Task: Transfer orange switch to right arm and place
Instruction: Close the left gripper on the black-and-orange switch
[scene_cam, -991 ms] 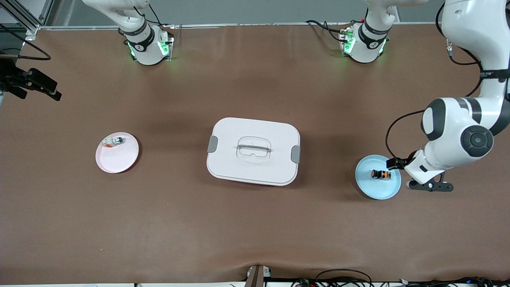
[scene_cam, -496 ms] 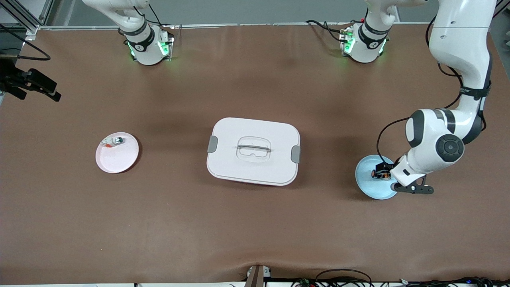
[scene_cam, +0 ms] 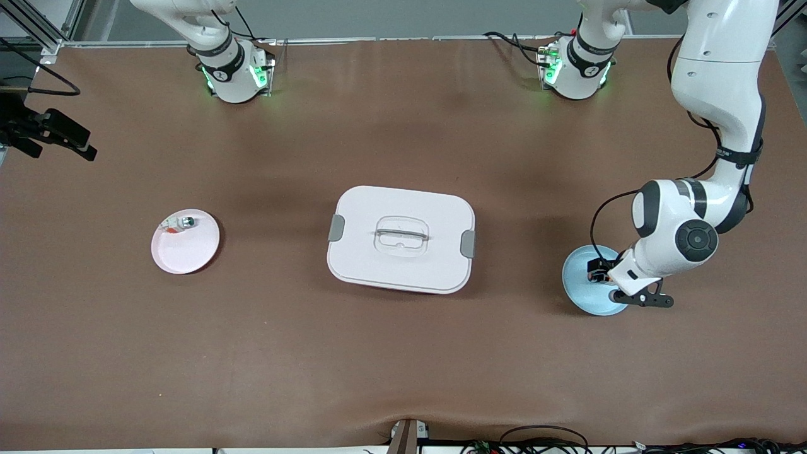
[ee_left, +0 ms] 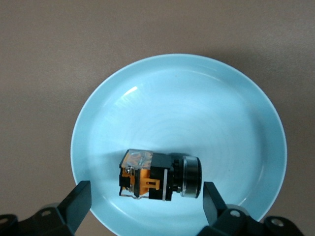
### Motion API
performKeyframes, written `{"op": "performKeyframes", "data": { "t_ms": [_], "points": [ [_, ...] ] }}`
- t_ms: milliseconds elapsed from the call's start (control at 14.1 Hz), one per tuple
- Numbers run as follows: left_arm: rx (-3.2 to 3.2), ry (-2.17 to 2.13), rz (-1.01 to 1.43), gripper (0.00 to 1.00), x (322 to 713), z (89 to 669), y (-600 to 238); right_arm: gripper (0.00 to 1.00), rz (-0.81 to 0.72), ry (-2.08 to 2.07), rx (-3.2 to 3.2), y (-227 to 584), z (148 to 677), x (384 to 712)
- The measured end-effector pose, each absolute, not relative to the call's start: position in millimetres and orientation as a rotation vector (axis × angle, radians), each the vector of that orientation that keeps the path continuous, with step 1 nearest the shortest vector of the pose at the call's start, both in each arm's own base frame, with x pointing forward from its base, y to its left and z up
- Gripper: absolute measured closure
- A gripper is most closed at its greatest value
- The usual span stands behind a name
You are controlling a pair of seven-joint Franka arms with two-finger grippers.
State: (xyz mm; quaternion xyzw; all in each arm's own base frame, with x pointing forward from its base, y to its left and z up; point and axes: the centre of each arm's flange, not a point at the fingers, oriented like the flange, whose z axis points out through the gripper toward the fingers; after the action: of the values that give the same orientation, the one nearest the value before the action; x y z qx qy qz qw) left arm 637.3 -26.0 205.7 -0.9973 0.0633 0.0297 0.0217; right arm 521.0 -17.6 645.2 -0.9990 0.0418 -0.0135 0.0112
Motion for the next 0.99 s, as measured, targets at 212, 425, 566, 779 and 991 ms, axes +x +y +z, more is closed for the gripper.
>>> {"op": "performKeyframes", "data": {
  "t_ms": [212, 425, 566, 779, 991],
  "points": [
    [-3.093, 0.207, 0.106, 0.0, 636, 197, -31, 0.0, -0.042, 0.13, -3.116, -18, 645, 521],
    [-3.096, 0.217, 0.119, 0.0, 634, 190, -35, 0.0, -0.04, 0.13, -3.116, -18, 645, 521],
    [-3.096, 0.218, 0.108, 0.0, 635, 187, -35, 0.0, -0.04, 0.13, -3.116, -18, 644, 521],
    [-3.097, 0.219, 0.09, 0.0, 636, 182, -35, 0.0, -0.039, 0.13, -3.116, -18, 644, 521],
    [-3.098, 0.22, 0.081, 0.02, 637, 177, -35, 0.0, -0.039, 0.13, -3.116, -18, 644, 521]
  ]
}}
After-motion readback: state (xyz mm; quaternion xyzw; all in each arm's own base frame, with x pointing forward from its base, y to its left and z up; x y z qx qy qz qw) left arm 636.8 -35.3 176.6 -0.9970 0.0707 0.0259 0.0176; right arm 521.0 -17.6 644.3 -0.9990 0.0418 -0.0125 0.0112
